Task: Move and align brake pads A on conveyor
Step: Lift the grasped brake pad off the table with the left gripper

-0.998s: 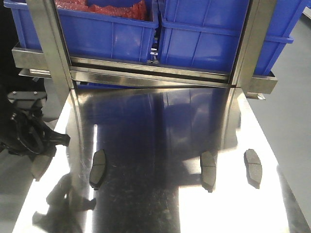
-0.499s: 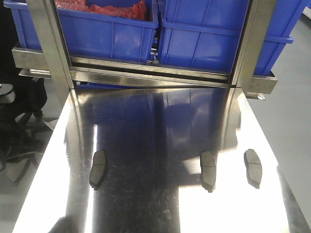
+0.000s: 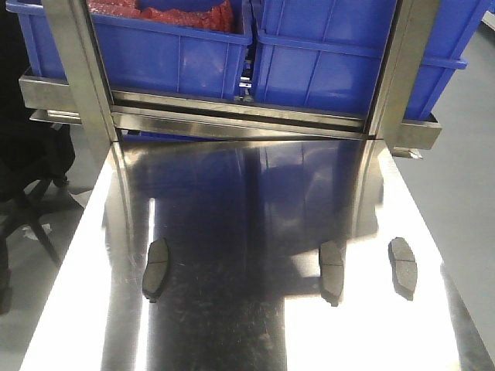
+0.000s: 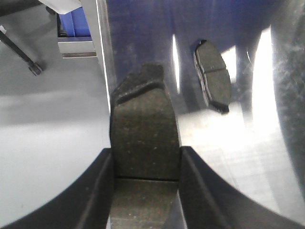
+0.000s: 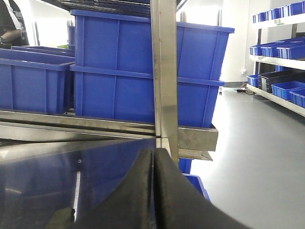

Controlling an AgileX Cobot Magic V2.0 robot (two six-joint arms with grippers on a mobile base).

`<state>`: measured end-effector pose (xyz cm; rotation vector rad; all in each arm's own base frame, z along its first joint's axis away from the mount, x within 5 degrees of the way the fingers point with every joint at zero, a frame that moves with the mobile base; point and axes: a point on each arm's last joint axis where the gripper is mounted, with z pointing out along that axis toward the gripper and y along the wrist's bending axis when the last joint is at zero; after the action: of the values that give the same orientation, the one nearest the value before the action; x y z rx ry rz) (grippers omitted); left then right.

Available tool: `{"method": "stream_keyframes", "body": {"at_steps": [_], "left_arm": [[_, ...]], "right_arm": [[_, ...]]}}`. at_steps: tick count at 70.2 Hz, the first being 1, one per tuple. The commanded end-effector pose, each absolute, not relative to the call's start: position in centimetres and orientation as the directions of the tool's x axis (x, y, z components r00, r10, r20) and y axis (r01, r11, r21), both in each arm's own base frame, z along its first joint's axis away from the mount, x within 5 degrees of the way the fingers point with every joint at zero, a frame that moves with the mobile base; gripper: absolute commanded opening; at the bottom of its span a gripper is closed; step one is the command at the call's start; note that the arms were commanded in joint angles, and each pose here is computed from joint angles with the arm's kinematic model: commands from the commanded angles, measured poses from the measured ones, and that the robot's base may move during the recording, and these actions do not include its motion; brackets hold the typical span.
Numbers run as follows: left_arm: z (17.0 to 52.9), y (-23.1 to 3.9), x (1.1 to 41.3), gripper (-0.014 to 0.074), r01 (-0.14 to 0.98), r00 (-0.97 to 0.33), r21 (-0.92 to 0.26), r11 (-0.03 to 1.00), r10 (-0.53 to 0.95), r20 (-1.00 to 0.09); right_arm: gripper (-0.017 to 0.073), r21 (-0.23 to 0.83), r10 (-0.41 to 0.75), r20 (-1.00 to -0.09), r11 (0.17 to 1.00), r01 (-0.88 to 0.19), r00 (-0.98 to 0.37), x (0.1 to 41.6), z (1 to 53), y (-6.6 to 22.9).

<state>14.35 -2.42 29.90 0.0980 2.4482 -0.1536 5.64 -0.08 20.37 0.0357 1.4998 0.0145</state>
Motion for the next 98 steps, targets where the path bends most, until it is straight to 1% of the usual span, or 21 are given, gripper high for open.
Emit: {"method": "stream_keyframes", "body": {"at_steps": [1,10,22,98], "left_arm": [[31.2,-2.4,13.4,-0.0008,0.117,-0.654,-0.103,0.988,-0.002,-0.757],[30.8,-2.2,12.1,-0.0008,0.119,-0.626,-0.105,0.987,-0.007,-0.780],[30.8,-2.1,11.3,-0.0008,0.119,-0.628,-0.108,0.987,-0.009,-0.778],[30.9,-2.1,11.2,-0.0006,0.120,-0.625,-0.108,0.987,-0.009,-0.780]], "right_arm": [[-0.0009,0.019,0.018,-0.989,1.000,0.005,0.144,5.5,20.9,0.0],[-0.0009,0.019,0.018,-0.989,1.000,0.005,0.144,5.5,20.9,0.0],[-0.0009,0.019,0.018,-0.989,1.000,0.005,0.144,5.5,20.9,0.0],[-0.0009,0.019,0.018,-0.990,1.000,0.005,0.143,5.5,20.9,0.0]]}}
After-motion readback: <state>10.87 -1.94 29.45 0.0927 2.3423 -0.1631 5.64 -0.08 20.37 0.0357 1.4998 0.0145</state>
